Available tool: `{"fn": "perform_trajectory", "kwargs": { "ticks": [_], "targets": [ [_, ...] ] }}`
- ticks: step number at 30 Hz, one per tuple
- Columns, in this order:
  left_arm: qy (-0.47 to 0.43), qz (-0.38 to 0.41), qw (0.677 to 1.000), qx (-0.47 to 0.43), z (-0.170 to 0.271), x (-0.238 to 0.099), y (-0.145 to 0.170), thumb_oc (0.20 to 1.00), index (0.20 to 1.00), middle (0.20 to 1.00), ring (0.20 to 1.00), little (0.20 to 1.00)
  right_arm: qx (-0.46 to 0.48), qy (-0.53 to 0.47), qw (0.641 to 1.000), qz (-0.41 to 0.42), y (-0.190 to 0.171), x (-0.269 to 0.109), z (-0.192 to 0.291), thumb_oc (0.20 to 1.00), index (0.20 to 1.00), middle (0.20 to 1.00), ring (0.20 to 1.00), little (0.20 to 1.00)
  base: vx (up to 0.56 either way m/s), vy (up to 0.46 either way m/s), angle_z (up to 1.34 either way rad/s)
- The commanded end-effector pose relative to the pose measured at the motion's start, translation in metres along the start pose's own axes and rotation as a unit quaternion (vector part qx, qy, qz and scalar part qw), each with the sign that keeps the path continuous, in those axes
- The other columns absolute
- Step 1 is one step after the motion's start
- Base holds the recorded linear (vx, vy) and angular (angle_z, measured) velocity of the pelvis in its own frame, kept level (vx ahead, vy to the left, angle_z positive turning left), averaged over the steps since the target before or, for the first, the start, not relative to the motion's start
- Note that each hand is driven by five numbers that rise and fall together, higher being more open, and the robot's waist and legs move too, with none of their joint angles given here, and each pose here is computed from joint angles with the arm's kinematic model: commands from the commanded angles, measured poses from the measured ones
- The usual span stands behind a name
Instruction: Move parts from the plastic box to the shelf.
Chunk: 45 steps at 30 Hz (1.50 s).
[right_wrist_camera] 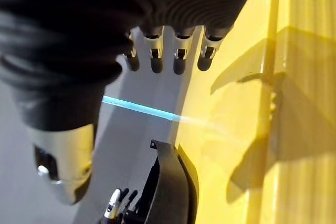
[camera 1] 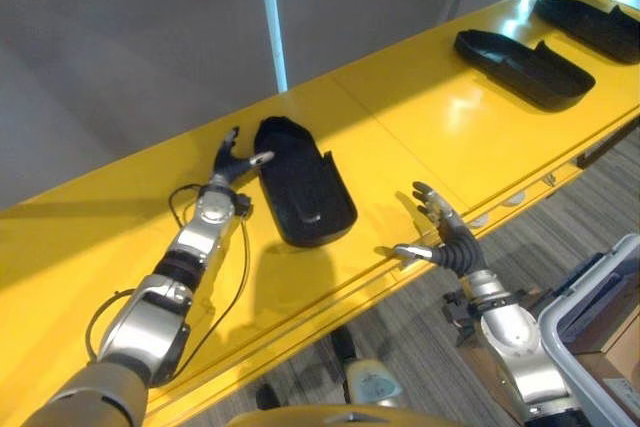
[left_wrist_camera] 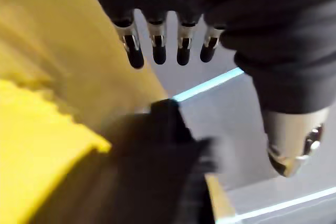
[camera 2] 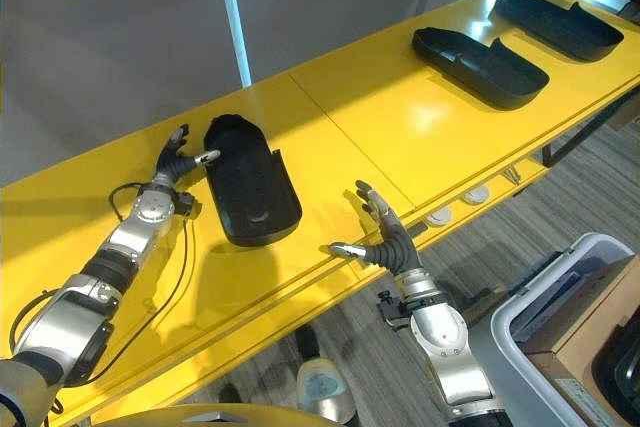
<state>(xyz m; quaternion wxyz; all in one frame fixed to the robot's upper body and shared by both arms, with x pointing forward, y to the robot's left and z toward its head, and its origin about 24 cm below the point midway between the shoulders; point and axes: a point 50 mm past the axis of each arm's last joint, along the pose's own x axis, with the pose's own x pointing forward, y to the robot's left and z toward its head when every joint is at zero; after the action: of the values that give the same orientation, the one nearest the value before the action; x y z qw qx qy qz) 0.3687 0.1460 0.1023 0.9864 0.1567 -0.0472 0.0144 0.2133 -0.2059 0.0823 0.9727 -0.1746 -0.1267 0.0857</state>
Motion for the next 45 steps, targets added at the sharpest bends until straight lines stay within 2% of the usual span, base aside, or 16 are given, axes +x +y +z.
{"fn": "perform_trajectory", "kwargs": {
  "ticks": [1, 7, 11, 15, 18, 20, 21, 24, 29, 36, 39, 42, 43, 44, 45],
  "targets": [
    [-0.058, 0.049, 0.997, 0.005, 0.031, 0.018, 0.027, 1.0, 1.0, 1.0, 1.0, 1.0, -0.01, -0.042, 0.999, -0.012, -0.005, 0.005, 0.015, 1.0, 1.0, 1.0, 1.0, 1.0, 0.0, 0.0, 0.0],
    [-0.164, 0.126, 0.976, 0.062, 0.068, 0.007, 0.066, 1.0, 1.0, 1.0, 1.0, 1.0, -0.028, -0.057, 0.998, -0.019, -0.012, 0.01, 0.02, 1.0, 1.0, 1.0, 1.0, 1.0, -0.01, 0.001, 0.04],
    [-0.239, 0.158, 0.954, 0.093, 0.078, -0.022, 0.083, 1.0, 1.0, 1.0, 1.0, 1.0, -0.036, -0.078, 0.996, -0.029, -0.019, 0.014, 0.027, 1.0, 1.0, 1.0, 1.0, 1.0, -0.01, 0.001, 0.15],
    [-0.287, 0.159, 0.94, 0.09, 0.068, -0.066, 0.091, 1.0, 1.0, 1.0, 1.0, 1.0, -0.04, -0.101, 0.994, -0.033, -0.026, 0.014, 0.035, 1.0, 1.0, 1.0, 1.0, 1.0, -0.02, -0.005, 0.05],
    [-0.288, 0.138, 0.945, 0.072, 0.05, -0.107, 0.09, 1.0, 1.0, 1.0, 1.0, 1.0, -0.046, -0.101, 0.992, -0.061, -0.038, 0.01, 0.034, 1.0, 1.0, 1.0, 1.0, 1.0, 0.03, 0.009, 0.06],
    [-0.286, 0.138, 0.946, 0.072, 0.049, -0.108, 0.091, 1.0, 1.0, 1.0, 1.0, 1.0, -0.046, -0.099, 0.992, -0.06, -0.038, 0.01, 0.034, 1.0, 1.0, 1.0, 1.0, 1.0, 0.0, 0.004, 0.03],
    [-0.263, 0.131, 0.953, 0.069, 0.034, -0.125, 0.092, 1.0, 1.0, 1.0, 1.0, 1.0, -0.047, -0.105, 0.99, -0.077, -0.043, 0.009, 0.035, 1.0, 1.0, 1.0, 1.0, 1.0, 0.01, 0.004, 0.09],
    [-0.218, 0.111, 0.968, 0.063, 0.014, -0.145, 0.096, 1.0, 1.0, 1.0, 1.0, 1.0, -0.055, -0.101, 0.989, -0.087, -0.048, 0.006, 0.035, 1.0, 1.0, 1.0, 1.0, 1.0, 0.01, 0.005, 0.12],
    [-0.204, 0.116, 0.971, 0.046, 0.008, -0.15, 0.1, 1.0, 1.0, 1.0, 1.0, 1.0, -0.064, -0.098, 0.989, -0.089, -0.049, 0.004, 0.035, 1.0, 1.0, 1.0, 1.0, 1.0, -0.01, 0.013, 0.19],
    [-0.23, 0.117, 0.965, 0.055, 0.018, -0.146, 0.101, 1.0, 1.0, 1.0, 1.0, 1.0, -0.079, -0.089, 0.99, -0.072, -0.049, -0.003, 0.035, 1.0, 1.0, 1.0, 1.0, 1.0, -0.02, 0.027, 0.04],
    [-0.225, 0.113, 0.965, 0.069, 0.016, -0.149, 0.104, 1.0, 1.0, 1.0, 1.0, 1.0, -0.134, -0.071, 0.987, -0.046, -0.055, -0.016, 0.038, 1.0, 1.0, 1.0, 1.0, 1.0, -0.02, 0.037, -0.05],
    [-0.22, 0.11, 0.967, 0.072, 0.015, -0.153, 0.105, 1.0, 1.0, 1.0, 1.0, 1.0, -0.149, -0.059, 0.987, -0.033, -0.062, -0.028, 0.042, 1.0, 1.0, 1.0, 1.0, 1.0, -0.01, 0.04, -0.1],
    [-0.218, 0.11, 0.967, 0.071, 0.014, -0.153, 0.105, 1.0, 1.0, 1.0, 1.0, 1.0, -0.142, -0.056, 0.988, -0.029, -0.063, -0.03, 0.043, 0.548, 0.548, 0.548, 0.548, 0.548, -0.05, 0.04, -0.24],
    [-0.217, 0.111, 0.967, 0.073, 0.014, -0.153, 0.106, 1.0, 1.0, 1.0, 1.0, 1.0, -0.131, -0.054, 0.99, -0.024, -0.063, -0.033, 0.043, 0.2, 0.2, 0.2, 0.2, 0.2, -0.05, 0.048, -0.24],
    [-0.217, 0.11, 0.967, 0.072, 0.014, -0.152, 0.106, 1.0, 1.0, 1.0, 1.0, 1.0, -0.113, -0.053, 0.992, -0.013, -0.061, -0.034, 0.043, 0.2, 0.2, 0.2, 0.2, 0.2, -0.04, 0.031, -0.25]
  ]
}}
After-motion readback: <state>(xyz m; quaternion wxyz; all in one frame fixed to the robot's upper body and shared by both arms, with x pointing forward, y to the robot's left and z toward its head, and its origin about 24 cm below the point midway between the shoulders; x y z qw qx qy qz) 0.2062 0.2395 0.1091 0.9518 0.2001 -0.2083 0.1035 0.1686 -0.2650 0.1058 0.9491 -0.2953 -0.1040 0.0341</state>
